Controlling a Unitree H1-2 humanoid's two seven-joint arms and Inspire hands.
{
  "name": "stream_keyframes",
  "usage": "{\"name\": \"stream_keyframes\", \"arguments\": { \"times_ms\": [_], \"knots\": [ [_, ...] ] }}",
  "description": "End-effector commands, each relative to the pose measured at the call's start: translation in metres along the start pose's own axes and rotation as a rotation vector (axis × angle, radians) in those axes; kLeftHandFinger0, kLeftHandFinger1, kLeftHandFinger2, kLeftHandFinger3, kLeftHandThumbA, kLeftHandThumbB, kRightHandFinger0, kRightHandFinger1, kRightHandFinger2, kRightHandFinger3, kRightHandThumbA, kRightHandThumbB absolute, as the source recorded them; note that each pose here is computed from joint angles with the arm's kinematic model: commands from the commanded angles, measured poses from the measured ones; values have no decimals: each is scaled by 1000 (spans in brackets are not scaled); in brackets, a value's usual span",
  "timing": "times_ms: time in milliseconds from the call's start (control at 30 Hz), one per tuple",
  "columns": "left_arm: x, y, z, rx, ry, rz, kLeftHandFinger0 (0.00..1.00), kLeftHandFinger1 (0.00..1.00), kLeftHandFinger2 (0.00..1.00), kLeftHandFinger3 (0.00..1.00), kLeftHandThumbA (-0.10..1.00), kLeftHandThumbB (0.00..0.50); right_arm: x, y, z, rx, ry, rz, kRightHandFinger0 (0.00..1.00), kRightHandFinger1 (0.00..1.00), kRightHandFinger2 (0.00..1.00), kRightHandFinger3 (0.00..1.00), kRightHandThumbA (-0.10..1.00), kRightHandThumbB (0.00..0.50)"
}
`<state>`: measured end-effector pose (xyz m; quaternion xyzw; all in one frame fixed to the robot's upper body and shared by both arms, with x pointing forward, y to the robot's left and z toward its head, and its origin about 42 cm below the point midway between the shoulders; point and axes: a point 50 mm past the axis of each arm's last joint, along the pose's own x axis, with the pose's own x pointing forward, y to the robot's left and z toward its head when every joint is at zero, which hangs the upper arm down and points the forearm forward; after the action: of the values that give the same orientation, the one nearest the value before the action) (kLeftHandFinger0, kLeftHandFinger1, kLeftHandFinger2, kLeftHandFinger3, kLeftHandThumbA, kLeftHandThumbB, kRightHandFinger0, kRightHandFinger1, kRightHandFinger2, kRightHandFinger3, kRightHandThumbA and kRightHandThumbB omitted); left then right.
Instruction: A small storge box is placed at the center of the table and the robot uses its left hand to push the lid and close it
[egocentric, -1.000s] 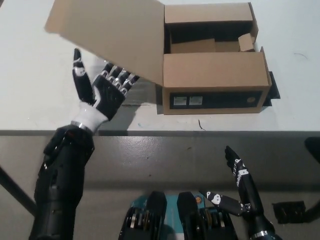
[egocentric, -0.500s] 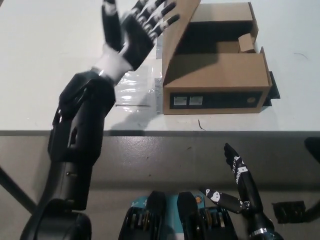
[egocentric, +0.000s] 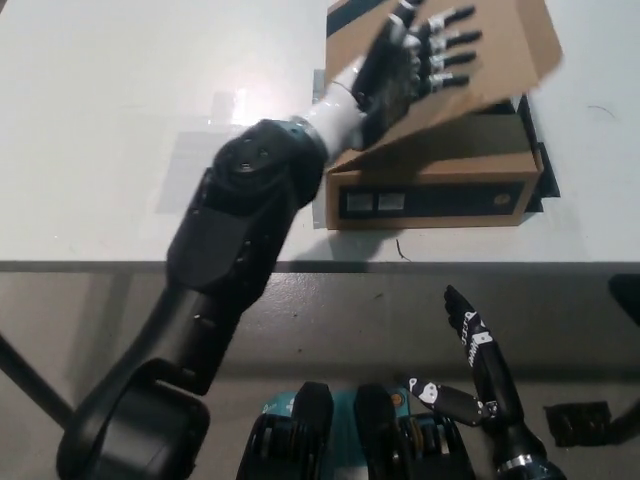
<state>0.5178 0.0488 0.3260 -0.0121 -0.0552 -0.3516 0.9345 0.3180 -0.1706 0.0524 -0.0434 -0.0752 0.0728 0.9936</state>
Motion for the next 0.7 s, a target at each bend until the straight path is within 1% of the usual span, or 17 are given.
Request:
{"name": "stream_keyframes", "arguments": {
  "times_ms": [0, 33, 100, 133, 200, 233, 300, 367, 467, 600, 633, 667],
  "knots": [
    [15, -6, 8, 104, -15, -12, 1000, 1000, 1000, 1000, 1000, 416, 14, 6, 19, 14, -108, 31, 1000, 1000, 1000, 1000, 1000, 363],
    [15, -6, 2, 93, -9, -9, 1000, 1000, 1000, 1000, 1000, 400, 15, 5, 20, 13, -110, 32, 1000, 1000, 1000, 1000, 1000, 359],
    [15, -5, -9, 83, 7, -3, 1000, 1000, 1000, 1000, 1000, 396, 16, 5, 20, 12, -112, 33, 1000, 1000, 1000, 1000, 1000, 358],
    [11, -3, -24, 69, 30, 7, 1000, 1000, 1000, 1000, 1000, 393, 16, 4, 20, 6, -113, 35, 1000, 1000, 1000, 1000, 1000, 358],
    [8, 1, -37, 62, 37, 13, 1000, 1000, 1000, 1000, 1000, 383, 16, 3, 21, -1, -115, 36, 1000, 1000, 1000, 1000, 1000, 355],
    [7, 1, -43, 62, 43, 16, 1000, 1000, 1000, 1000, 1000, 383, 16, 1, 22, -3, -119, 36, 1000, 1000, 1000, 1000, 1000, 353],
    [2, 5, -47, 84, 51, 18, 1000, 1000, 1000, 1000, 1000, 414, 18, 0, 22, 3, -120, 30, 1000, 1000, 1000, 1000, 1000, 358],
    [-1, 7, -47, 86, 46, 16, 1000, 1000, 1000, 1000, 1000, 417, 18, 0, 22, 6, -118, 26, 1000, 1000, 1000, 1000, 1000, 360],
    [-8, 8, -44, 71, 18, 4, 1000, 1000, 1000, 1000, 1000, 400, 17, 1, 21, 11, -114, 27, 1000, 1000, 1000, 1000, 1000, 355],
    [-21, 5, -34, 65, -36, -8, 1000, 1000, 1000, 1000, 1000, 392, 16, 3, 21, -2, -117, 29, 1000, 1000, 1000, 1000, 1000, 353],
    [-32, 1, -24, 94, -90, -51, 1000, 1000, 1000, 1000, 1000, 393, 16, 3, 21, 5, -115, 30, 1000, 1000, 1000, 1000, 1000, 358],
    [-40, -2, -18, 109, -128, -68, 1000, 1000, 1000, 1000, 1000, 404, 16, 2, 21, 7, -116, 30, 1000, 1000, 1000, 1000, 1000, 358]
  ]
}}
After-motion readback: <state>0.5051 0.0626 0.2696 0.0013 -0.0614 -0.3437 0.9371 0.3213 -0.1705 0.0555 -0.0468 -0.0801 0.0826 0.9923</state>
